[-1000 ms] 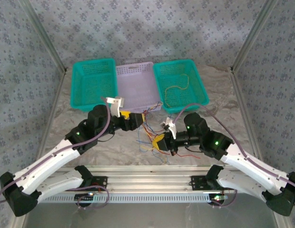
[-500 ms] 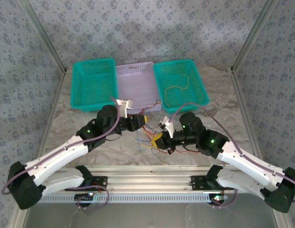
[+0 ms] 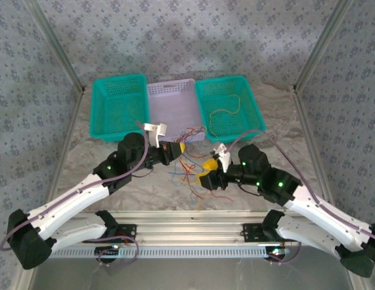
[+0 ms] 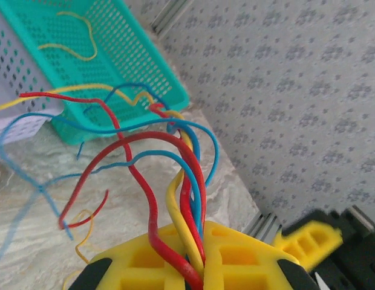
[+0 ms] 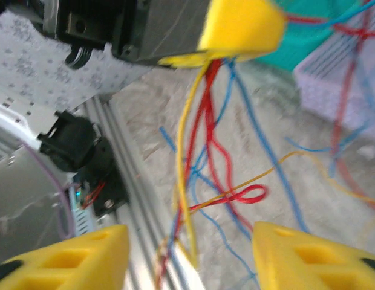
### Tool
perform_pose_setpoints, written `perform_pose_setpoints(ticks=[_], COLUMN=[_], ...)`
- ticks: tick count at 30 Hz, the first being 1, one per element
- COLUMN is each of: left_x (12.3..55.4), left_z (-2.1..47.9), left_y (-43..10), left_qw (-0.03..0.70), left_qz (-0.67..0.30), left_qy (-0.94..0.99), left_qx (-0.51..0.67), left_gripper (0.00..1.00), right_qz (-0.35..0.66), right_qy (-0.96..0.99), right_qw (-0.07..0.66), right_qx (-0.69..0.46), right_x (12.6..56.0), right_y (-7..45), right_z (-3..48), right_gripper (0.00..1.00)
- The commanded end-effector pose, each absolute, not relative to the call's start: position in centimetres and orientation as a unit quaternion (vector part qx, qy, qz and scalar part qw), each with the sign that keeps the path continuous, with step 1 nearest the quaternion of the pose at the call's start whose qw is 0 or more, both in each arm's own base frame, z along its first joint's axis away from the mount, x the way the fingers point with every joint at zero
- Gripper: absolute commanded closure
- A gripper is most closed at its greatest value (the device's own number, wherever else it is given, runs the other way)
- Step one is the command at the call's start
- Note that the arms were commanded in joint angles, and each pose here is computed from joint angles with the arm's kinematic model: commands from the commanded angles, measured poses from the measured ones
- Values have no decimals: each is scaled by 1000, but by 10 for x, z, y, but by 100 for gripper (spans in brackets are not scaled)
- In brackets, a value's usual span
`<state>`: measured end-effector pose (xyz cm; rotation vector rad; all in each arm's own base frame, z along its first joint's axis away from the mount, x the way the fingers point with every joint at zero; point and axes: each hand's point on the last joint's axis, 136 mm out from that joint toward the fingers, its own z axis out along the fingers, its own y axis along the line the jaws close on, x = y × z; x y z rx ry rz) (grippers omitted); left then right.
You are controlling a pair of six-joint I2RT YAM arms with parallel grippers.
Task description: Untangle the cables
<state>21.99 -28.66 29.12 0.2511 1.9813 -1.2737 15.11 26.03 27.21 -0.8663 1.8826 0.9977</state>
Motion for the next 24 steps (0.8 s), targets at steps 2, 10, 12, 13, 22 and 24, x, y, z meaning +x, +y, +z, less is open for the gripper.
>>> perform_pose_setpoints(ticks=[2, 10, 12, 13, 22, 24], left_x=[209, 198, 200, 201, 209, 211], left_z=[352, 362, 358, 355, 327, 320], left_y=[-285, -285, -287, -288, -296, -296], left_qw=[430, 435, 430, 428, 401, 399], left_qz=[-550, -571, -568, -568, -553, -549], left_qy=[703, 680, 685, 687, 717, 722], left_qx=[133, 150, 149, 147, 137, 134], left_gripper=[100, 100, 100, 100, 100, 100], right_qz=[363, 338, 337, 333, 206, 187], right_qy=[752, 785, 794, 800, 891, 902], right_qw=[490, 485, 475, 473, 404, 389], right_qx=[-251, -186, -175, -161, -3, 17], right_x=[181, 221, 229, 236, 290, 297], right_y=[231, 222, 223, 222, 177, 172], right_z=[305, 302, 296, 292, 221, 203], right_gripper=[30, 31, 32, 32, 33, 31])
